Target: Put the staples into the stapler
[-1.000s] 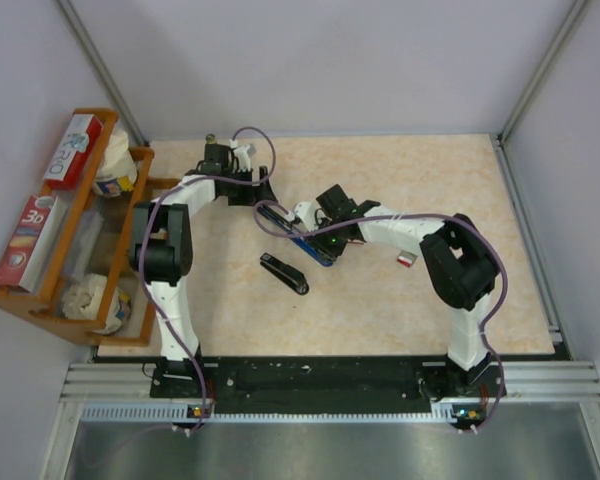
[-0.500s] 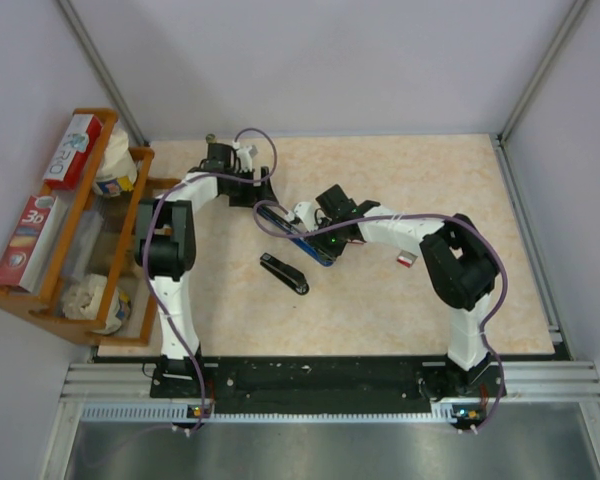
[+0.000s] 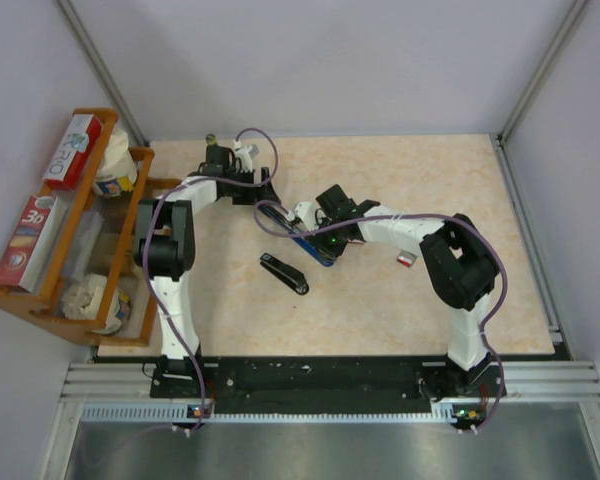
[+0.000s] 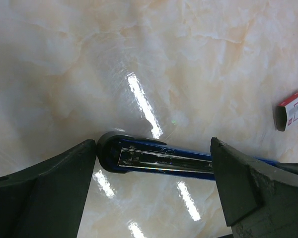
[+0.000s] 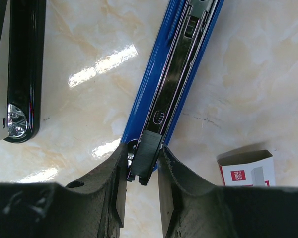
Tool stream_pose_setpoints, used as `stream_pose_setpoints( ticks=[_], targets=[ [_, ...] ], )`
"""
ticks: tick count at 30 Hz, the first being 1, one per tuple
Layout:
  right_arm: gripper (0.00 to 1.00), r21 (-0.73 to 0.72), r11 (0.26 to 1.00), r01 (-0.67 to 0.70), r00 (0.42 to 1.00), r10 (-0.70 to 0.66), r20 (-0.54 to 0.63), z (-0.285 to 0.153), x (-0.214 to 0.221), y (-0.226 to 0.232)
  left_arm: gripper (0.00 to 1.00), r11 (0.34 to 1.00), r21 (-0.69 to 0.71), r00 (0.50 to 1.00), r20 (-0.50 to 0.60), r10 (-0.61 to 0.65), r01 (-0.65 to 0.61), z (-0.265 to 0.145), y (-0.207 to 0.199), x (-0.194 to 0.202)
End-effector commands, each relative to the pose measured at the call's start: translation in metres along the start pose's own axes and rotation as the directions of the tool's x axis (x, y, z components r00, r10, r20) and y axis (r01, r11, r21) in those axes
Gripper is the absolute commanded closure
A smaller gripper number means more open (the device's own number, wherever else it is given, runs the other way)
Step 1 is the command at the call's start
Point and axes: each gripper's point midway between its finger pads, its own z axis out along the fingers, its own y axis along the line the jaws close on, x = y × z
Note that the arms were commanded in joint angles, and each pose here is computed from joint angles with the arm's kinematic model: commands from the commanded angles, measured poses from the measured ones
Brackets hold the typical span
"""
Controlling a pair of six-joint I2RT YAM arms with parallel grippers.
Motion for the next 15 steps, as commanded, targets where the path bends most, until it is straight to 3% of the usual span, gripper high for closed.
stream_pose_setpoints(
  ticks=[1,8,15],
  targets=[
    [0.76,-0.015,0.999,0.04,0.999,-0.04,-0.035,0.015,0.006,0.003,0.01,0.97,0.226,0.995,0.068,0.078,-0.091,-0.022,-0.062,-0.016],
    [0.77,-0.011,0.999,0.045,0.998,-0.046,-0.047,0.018,0.01,0.001,0.01,0.927,0.344,0.983,0.148,0.105,-0.15,-0.046,-0.098,-0.028],
    [0.77,-0.001,0.999,0.052,0.997,-0.052,-0.052,0.019,0.01,-0.001,0.01,0.89,0.427,0.983,0.156,0.101,-0.159,-0.06,-0.121,-0.024]
  ],
)
